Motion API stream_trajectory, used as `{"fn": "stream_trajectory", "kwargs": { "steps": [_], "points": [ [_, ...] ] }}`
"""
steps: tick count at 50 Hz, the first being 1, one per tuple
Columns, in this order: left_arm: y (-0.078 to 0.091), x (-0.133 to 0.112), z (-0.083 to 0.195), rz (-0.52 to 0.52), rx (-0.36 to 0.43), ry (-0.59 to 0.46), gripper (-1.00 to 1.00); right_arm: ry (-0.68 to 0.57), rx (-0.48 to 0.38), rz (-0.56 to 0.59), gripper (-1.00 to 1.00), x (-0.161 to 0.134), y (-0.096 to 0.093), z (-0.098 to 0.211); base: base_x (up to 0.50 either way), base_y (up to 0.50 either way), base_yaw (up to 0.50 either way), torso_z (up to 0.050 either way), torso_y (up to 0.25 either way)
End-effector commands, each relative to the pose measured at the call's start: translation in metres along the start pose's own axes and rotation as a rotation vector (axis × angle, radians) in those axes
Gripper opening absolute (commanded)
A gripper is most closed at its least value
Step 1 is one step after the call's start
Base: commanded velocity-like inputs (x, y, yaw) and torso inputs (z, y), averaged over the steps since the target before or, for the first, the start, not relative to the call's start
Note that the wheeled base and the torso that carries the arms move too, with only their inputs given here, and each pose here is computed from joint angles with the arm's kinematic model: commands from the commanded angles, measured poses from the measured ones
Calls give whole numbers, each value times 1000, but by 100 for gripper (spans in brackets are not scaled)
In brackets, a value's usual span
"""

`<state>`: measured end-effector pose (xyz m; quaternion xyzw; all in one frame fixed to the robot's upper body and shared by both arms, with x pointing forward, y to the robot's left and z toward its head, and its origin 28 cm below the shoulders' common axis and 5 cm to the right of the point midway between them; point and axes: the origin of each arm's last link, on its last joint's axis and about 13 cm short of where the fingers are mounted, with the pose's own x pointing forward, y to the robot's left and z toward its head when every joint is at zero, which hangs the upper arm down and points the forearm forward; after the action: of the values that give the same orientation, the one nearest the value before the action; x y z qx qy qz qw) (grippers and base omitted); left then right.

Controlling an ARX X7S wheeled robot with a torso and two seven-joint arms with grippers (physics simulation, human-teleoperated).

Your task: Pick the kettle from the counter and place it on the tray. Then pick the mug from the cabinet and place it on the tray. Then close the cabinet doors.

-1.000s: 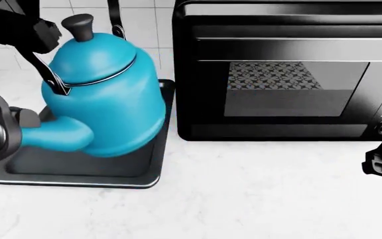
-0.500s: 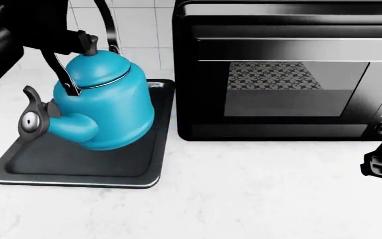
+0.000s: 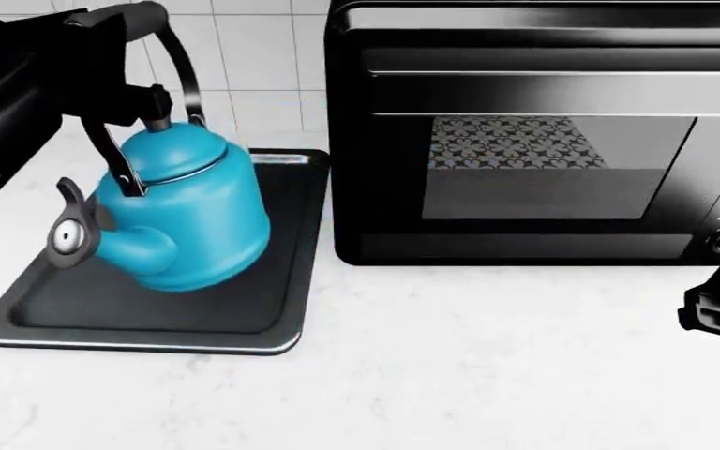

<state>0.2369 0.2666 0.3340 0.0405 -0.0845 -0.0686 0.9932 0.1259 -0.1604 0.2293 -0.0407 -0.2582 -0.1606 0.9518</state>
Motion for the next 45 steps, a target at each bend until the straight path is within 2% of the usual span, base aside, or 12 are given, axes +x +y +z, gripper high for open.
{"fn": "stream_trajectory", "kwargs": {
  "steps": [1,32,33,45],
  "points": [
    [4,5,-6,30,-6,-12,-100,4,-2,2,100,1,-1,-1,0,0,0,0,0],
    [5,6,-20,18,-19,25,-100,10,-3,4,100,0,-1,-3,0,0,0,0,1],
    [5,6,-21,17,-19,26,100,10,-4,4,100,0,-1,-3,0,0,0,0,0],
    [6,6,-20,20,-26,27,100,12,-4,4,100,0,-1,-3,0,0,0,0,0]
  ]
}}
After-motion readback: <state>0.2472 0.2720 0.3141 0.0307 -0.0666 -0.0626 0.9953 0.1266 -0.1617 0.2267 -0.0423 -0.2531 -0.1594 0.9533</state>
